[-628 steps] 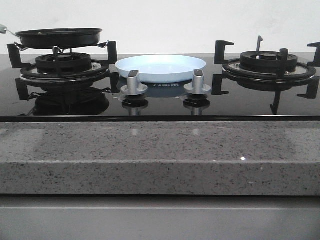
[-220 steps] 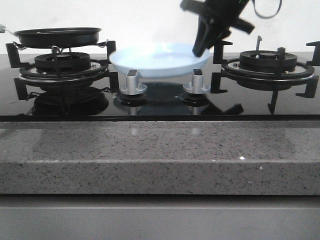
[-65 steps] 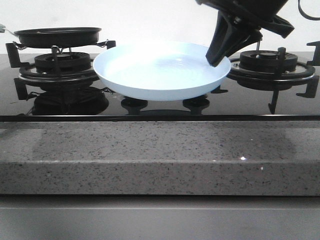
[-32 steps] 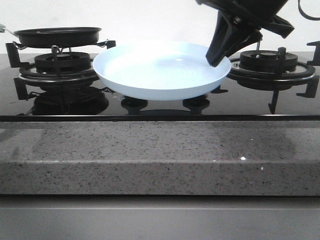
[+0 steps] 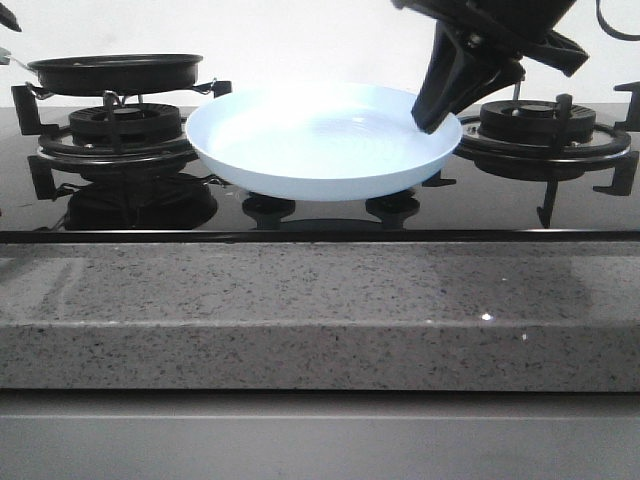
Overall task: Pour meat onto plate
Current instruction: 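Hold the plate raised while the left gripper grasps the pan handle, then lift the black pan with the left gripper over the plate, then tilt the pan with the left gripper to pour meat onto the plate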
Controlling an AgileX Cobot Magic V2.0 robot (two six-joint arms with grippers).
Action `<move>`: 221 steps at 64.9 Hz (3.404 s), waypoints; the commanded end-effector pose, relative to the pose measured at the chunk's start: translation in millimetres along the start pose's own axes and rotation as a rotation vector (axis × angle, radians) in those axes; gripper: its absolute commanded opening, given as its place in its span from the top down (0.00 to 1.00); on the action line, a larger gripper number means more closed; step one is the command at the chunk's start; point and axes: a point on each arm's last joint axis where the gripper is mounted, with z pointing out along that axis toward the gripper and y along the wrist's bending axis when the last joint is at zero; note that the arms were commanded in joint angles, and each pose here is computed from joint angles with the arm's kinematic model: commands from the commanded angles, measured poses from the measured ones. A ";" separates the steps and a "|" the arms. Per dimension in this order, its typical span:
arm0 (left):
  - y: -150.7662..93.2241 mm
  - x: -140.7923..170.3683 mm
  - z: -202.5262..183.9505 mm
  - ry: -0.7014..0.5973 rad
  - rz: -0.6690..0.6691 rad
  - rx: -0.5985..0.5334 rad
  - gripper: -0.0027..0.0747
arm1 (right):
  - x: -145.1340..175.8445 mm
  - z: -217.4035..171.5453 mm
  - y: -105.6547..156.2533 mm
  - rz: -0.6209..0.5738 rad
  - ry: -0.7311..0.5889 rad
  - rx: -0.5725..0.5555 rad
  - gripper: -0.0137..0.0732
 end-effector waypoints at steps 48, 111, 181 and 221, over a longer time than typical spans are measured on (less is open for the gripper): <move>-22.3 -7.8 -19.3 0.003 0.020 0.149 0.99 | -11.0 -19.5 9.2 -0.012 -0.092 -0.019 0.92; -110.4 81.3 -104.5 -0.190 0.180 0.365 0.99 | -11.0 -19.5 9.2 -0.012 -0.092 -0.019 0.92; -212.9 164.0 -96.2 -0.331 0.971 0.404 0.99 | -11.0 -19.5 9.2 -0.012 -0.092 -0.019 0.92; -225.5 176.6 -126.7 -0.466 1.399 0.425 0.99 | -11.0 -19.5 9.2 -0.012 -0.092 -0.019 0.92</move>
